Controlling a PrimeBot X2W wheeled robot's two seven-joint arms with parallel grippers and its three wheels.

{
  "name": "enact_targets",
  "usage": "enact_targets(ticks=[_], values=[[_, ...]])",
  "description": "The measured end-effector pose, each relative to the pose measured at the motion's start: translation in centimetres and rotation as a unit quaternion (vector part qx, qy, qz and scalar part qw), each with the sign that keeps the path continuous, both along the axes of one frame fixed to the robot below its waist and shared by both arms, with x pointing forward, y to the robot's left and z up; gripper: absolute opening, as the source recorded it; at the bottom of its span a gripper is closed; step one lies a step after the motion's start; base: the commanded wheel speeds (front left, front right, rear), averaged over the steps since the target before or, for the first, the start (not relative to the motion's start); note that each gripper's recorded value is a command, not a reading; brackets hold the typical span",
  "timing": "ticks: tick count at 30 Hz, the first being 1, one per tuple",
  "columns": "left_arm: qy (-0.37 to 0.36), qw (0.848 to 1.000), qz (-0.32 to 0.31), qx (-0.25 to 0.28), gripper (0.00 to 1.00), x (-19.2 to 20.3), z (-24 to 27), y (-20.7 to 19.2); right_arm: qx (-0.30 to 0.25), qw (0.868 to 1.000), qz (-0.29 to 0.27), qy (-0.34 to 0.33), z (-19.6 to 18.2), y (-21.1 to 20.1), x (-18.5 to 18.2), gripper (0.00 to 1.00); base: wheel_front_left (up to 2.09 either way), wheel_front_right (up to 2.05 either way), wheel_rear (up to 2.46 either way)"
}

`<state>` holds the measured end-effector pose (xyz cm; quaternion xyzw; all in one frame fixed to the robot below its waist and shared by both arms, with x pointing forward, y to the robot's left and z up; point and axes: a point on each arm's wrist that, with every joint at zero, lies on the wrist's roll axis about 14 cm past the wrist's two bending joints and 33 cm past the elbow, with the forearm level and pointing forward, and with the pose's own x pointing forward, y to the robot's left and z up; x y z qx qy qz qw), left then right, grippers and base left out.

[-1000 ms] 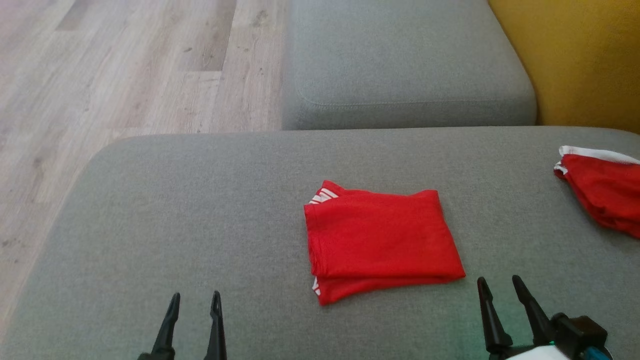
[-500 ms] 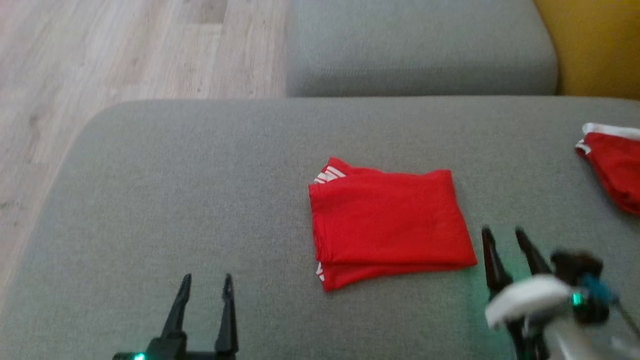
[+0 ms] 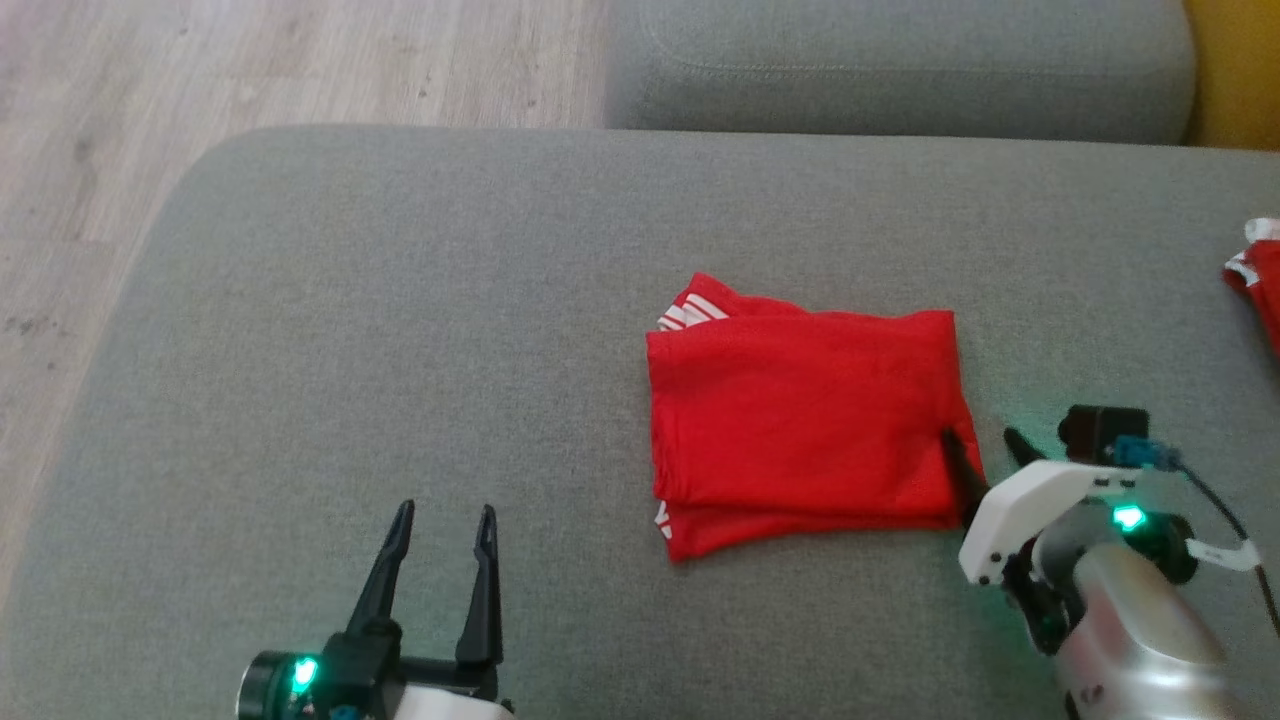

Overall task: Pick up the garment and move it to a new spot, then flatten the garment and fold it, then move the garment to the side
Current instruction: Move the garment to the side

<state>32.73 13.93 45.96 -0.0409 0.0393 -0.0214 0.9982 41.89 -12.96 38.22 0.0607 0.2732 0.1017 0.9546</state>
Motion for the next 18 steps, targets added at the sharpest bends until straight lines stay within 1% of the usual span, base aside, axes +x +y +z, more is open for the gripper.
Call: enact_targets(ticks=[1,3,4,8,12,15,18], values=[[0.002,1.0,-0.002,0.0,1.0,0.1,-0.1,-0.1,-0.006,1.0,0.003,0.013,-0.8,0.0,-0.3,0.91,0.0,0.0,0.0],[0.005,1.0,-0.003,0.0,1.0,0.1,-0.3,-0.2,-0.007,1.0,0.005,0.02,-1.4,0.4,-0.4,0.15,0.0,0.0,0.0],[0.007,1.0,-0.003,0.0,1.0,0.1,-0.4,-0.2,-0.005,1.0,0.007,0.019,-1.5,0.7,-0.3,0.0,0.0,0.0,0.0],[0.013,1.0,-0.006,0.0,1.0,0.4,-0.8,-0.4,-0.005,1.0,0.018,0.006,-1.2,1.6,0.5,0.0,0.0,0.0,0.0],[0.015,1.0,-0.018,-0.001,1.0,0.9,-0.9,-1.0,-0.015,1.0,0.016,-0.014,-0.6,0.9,1.0,0.0,0.0,0.0,0.0],[0.019,0.999,-0.028,-0.002,1.0,1.3,-1.2,-1.7,-0.039,0.998,0.011,-0.043,0.9,-1.1,2.8,0.0,0.0,0.0,0.0],[0.02,0.999,-0.04,-0.003,1.0,2.2,-1.3,-2.4,-0.078,0.993,-0.005,-0.084,3.8,-4.6,5.8,0.0,0.0,0.0,0.0]])
